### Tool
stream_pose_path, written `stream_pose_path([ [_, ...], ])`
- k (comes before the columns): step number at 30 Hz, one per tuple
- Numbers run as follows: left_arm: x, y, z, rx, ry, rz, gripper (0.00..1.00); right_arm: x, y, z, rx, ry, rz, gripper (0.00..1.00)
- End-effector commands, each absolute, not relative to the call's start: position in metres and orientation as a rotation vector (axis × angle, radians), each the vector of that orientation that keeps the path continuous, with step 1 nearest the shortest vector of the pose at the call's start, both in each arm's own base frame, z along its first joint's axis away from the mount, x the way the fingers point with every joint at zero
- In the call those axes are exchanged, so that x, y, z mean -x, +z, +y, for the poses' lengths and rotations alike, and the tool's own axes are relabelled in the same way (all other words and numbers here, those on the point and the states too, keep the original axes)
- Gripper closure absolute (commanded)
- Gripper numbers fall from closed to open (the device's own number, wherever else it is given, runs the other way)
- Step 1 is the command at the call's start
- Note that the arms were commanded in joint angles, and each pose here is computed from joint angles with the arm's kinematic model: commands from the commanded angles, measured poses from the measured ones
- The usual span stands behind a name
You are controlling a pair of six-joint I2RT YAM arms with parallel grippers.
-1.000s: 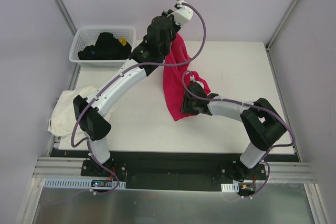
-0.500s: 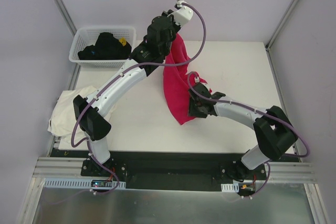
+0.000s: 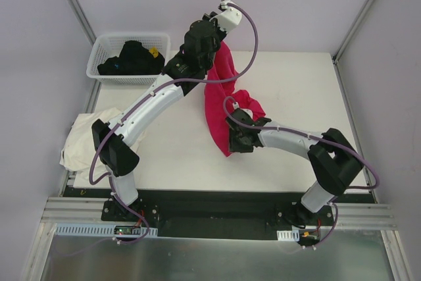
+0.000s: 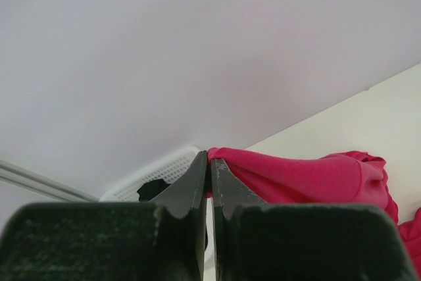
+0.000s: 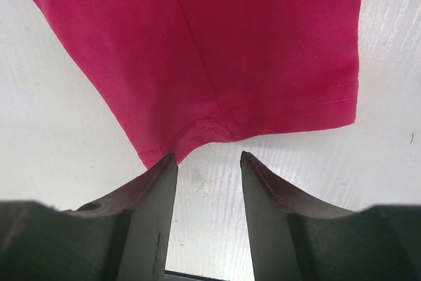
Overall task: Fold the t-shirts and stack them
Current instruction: Flatten out the tshirt
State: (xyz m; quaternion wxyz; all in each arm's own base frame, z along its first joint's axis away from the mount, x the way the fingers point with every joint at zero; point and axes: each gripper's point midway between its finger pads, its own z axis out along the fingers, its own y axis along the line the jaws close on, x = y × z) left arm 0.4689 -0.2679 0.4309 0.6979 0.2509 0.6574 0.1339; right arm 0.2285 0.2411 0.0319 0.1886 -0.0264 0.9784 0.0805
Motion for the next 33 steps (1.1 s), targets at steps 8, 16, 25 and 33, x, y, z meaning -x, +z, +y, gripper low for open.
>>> stream_pose_path([
  [8, -0.461, 0.457, -0.264, -0.495, 0.24, 1.408, 1.0, -0.242, 0.038, 0.253, 0.063, 0.242, 2.733, 0.53],
  [16, -0.46, 0.459, -0.263, -0.499, 0.248, 1.404, 1.0, -0.248, 0.032, 0.251, 0.051, 0.244, 2.744, 0.53],
  [25, -0.46, 0.458, -0.263, -0.502, 0.251, 1.404, 1.0, -0.251, 0.024, 0.247, 0.027, 0.259, 2.753, 0.53],
  [33, -0.461, 0.455, -0.264, -0.508, 0.25, 1.409, 1.0, -0.252, 0.012, 0.242, 0.001, 0.261, 2.773, 0.57],
])
